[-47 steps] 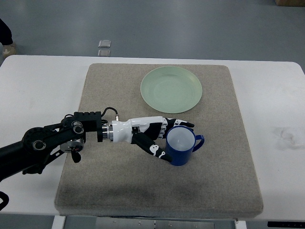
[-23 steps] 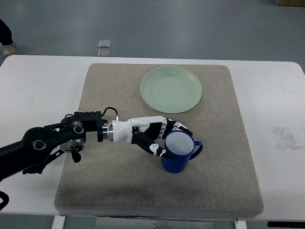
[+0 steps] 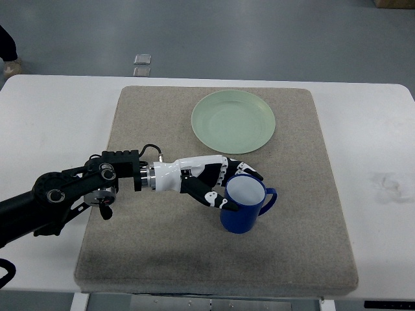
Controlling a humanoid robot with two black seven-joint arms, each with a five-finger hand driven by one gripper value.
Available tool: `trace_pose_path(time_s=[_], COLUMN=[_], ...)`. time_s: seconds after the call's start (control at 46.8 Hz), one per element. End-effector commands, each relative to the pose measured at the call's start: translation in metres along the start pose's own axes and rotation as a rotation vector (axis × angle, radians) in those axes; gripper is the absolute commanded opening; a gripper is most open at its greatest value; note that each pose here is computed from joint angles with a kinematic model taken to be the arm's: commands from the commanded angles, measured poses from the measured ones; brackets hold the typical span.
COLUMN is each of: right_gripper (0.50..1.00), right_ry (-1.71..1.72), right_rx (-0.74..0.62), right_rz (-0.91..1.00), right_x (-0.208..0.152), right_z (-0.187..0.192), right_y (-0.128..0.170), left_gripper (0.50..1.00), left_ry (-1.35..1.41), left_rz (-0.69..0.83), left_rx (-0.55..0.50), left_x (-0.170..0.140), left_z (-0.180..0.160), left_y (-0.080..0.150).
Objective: Place cup left of plate with left hand
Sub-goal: 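Carry the blue mug with the left hand past the plate's far side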
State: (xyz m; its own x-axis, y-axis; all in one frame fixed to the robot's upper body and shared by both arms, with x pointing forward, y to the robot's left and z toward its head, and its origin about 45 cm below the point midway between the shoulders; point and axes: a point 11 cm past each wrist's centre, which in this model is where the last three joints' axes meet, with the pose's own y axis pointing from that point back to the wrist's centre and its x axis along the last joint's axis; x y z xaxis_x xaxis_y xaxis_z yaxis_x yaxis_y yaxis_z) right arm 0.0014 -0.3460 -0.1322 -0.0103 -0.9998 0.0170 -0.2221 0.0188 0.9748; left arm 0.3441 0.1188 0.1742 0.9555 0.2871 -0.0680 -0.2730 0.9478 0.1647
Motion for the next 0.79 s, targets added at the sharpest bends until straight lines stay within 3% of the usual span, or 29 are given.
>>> trace_pose_path(time_s=[0.0, 0.385, 0.598, 0.769], right_gripper=[0.932, 0.932, 0.932, 0.932], right_ry=[0.0, 0.0, -0.001, 0.0], right_rx=[0.0, 0.0, 0.0, 0.0], right_rz=[0.0, 0.0, -0.001, 0.0], right_x=[0.0, 0.0, 0.0, 0.0], right_z=[0.0, 0.0, 0.0, 0.0], right_y=[0.0, 0.0, 0.0, 0.0], left_gripper=[0.636, 0.638, 0.638, 0.638], left_ry=[0.007, -0.043, -0.087, -0.038], left_rz=[0.005, 0.221, 0.432, 0.593], left_rx=[-0.009, -0.109, -0.124, -0.119], left_x=[0.001, 0.041, 0.078, 0.097], left_z=[0.002, 0.033, 0.043, 0.029], left_y=[0.0, 0.015, 0.047, 0.076])
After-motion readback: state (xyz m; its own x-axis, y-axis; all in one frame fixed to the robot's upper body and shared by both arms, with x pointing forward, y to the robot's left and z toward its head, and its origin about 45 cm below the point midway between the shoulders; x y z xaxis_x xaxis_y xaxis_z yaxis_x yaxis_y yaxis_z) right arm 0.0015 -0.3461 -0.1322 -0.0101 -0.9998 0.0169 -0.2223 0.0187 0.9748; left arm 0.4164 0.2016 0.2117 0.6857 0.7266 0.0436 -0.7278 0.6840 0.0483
